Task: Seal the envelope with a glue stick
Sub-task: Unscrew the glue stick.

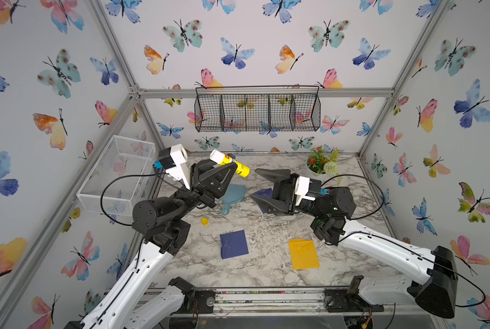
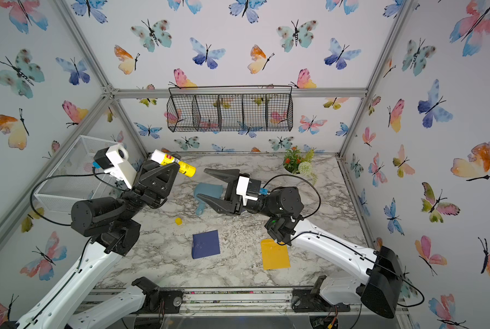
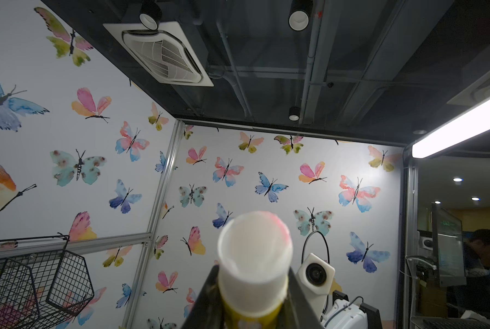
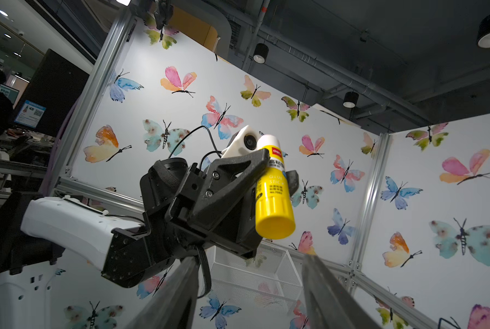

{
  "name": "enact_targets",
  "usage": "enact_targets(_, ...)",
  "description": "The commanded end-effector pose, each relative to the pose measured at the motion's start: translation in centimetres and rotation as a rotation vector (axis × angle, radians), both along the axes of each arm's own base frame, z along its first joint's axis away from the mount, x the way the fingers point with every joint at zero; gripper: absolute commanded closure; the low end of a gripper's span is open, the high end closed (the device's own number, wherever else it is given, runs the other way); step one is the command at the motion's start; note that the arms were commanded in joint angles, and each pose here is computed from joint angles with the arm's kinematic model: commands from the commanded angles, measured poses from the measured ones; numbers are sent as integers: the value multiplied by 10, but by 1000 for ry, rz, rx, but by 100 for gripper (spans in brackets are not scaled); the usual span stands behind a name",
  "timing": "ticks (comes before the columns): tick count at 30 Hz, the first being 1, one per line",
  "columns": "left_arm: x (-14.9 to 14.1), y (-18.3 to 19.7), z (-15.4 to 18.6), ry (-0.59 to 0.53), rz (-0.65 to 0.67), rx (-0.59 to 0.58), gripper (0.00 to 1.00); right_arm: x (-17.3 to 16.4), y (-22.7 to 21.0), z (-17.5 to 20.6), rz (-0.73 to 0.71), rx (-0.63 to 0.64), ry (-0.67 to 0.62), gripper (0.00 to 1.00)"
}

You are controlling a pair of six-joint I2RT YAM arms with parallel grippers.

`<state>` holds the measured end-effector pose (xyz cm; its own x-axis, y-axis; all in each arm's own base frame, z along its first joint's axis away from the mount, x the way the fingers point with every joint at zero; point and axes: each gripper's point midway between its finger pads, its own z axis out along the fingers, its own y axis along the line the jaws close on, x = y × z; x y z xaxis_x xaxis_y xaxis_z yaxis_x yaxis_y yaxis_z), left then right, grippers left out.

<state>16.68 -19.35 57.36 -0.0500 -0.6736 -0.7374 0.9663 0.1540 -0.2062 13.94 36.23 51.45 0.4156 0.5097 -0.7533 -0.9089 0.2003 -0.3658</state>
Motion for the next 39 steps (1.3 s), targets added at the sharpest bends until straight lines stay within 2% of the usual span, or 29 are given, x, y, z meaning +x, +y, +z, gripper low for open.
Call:
enact_targets(1,-8,27,27,-2,6,-176,95,-5,-12,33,-85,117,-146,37)
enact_targets(5,-4,32,29,39,2,-214,96,-2,-5,33,-146,119,-241,37)
enact_targets(9,3,32,26,83,1,-227,96,2,-1,35,-180,115,-279,37)
enact_targets(34,12,30,16,147,-40,-250,96,16,25,44,-171,64,-267,41)
enact_targets(39,15,28,15,153,-49,-249,96,23,36,46,-159,29,-240,46)
